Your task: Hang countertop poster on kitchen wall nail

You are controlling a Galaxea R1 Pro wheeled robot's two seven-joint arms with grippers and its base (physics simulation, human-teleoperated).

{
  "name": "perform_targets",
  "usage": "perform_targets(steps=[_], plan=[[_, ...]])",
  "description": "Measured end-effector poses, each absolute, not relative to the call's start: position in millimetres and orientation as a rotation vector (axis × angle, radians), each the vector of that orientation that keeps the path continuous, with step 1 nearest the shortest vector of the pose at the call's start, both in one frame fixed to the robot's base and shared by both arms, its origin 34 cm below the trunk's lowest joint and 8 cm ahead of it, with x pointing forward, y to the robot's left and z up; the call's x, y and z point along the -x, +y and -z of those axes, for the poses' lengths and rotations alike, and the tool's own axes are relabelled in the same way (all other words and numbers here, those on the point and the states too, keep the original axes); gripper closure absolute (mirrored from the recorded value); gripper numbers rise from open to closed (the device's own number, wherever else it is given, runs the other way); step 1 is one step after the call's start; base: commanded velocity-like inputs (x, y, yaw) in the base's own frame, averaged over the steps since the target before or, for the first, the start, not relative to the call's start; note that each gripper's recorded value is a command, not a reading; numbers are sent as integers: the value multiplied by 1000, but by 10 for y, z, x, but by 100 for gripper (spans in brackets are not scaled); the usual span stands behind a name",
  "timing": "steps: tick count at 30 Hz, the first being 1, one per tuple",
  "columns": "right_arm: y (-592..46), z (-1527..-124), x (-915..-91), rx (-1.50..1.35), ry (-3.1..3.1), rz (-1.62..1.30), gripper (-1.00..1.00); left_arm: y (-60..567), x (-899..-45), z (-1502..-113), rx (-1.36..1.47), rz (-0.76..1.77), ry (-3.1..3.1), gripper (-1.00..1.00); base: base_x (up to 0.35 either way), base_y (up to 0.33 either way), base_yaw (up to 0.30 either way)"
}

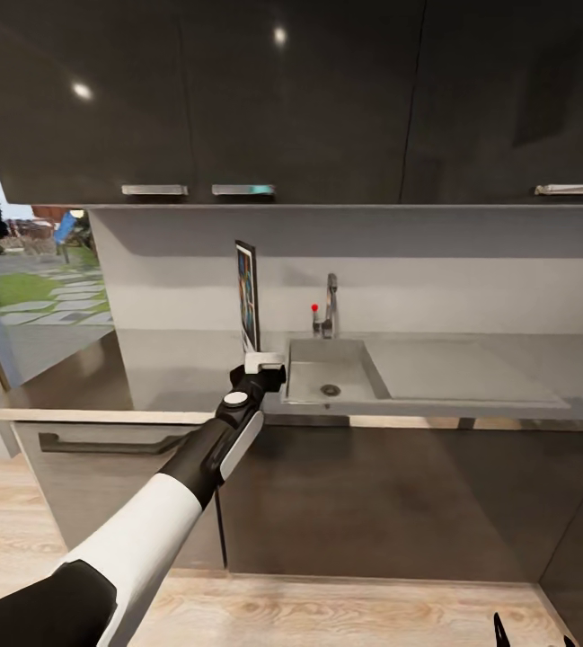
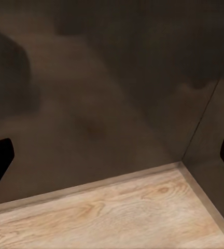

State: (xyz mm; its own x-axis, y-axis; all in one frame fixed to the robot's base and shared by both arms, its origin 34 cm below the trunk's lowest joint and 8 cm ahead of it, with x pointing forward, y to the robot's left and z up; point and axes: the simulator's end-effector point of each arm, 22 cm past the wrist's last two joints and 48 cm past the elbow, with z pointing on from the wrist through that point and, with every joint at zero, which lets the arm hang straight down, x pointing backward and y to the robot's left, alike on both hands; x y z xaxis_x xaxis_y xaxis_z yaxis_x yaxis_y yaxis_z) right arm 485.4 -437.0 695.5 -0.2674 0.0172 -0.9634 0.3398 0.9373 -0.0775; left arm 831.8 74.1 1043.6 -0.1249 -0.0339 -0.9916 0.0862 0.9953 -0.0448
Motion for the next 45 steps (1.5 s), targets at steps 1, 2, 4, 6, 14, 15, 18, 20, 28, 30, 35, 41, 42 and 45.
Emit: perform_targets(steps=[1,2,4,6,14,15,18,20,28,30,35,41,42,45], plan=[[-4370,-6955,-4854,-264,1823,315,-100,742,-8319,-10437,-39,103,1693,-100,194,89,0],[-4372,-6957,-4851,-265,1822,315,-100,751,-8318,-10443,-37,101,1692,-100,225,113,0],[-4370,-6956,-4852,-264,1822,315,-100,759,-8320,-10443,-34,100,1692,-100,201,108,0],[-4371,-6955,-4853,-264,1822,315,-100,767,-8324,-10440,-32,100,1693,-100,115,64,0],[-4370,-6951,-4851,-265,1824,315,-100,1024,-8334,-10403,57,9,1702,-100,56,19,0],[-4370,-6951,-4850,-265,1824,315,-100,1033,-8333,-10400,61,6,1703,-100,164,30,0],[-4370,-6949,-4850,-265,1824,315,-100,1065,-8334,-10385,71,-6,1706,-100,73,12,0],[-4370,-6949,-4850,-265,1824,315,-100,1068,-8334,-10382,72,-7,1706,-100,34,5,0],[-4370,-6950,-4849,-265,1824,315,-100,1071,-8333,-10379,75,-6,1708,-100,155,1,0],[-4370,-6949,-4850,-265,1824,315,-100,1070,-8333,-10376,75,-5,1708,-100,74,0,0],[-4370,-6950,-4849,-265,1824,315,-100,1070,-8332,-10380,76,-4,1708,-100,104,-69,0],[-4369,-6943,-4847,-265,1826,315,-100,1070,-8334,-10376,76,-4,1709,-100,68,-58,0],[-4370,-6943,-4847,-265,1826,315,-100,1069,-8334,-10377,76,-4,1708,-100,15,-13,0],[-4369,-6941,-4847,-265,1826,315,-100,1069,-8334,-10378,76,-4,1708,-100,41,-9,0]])
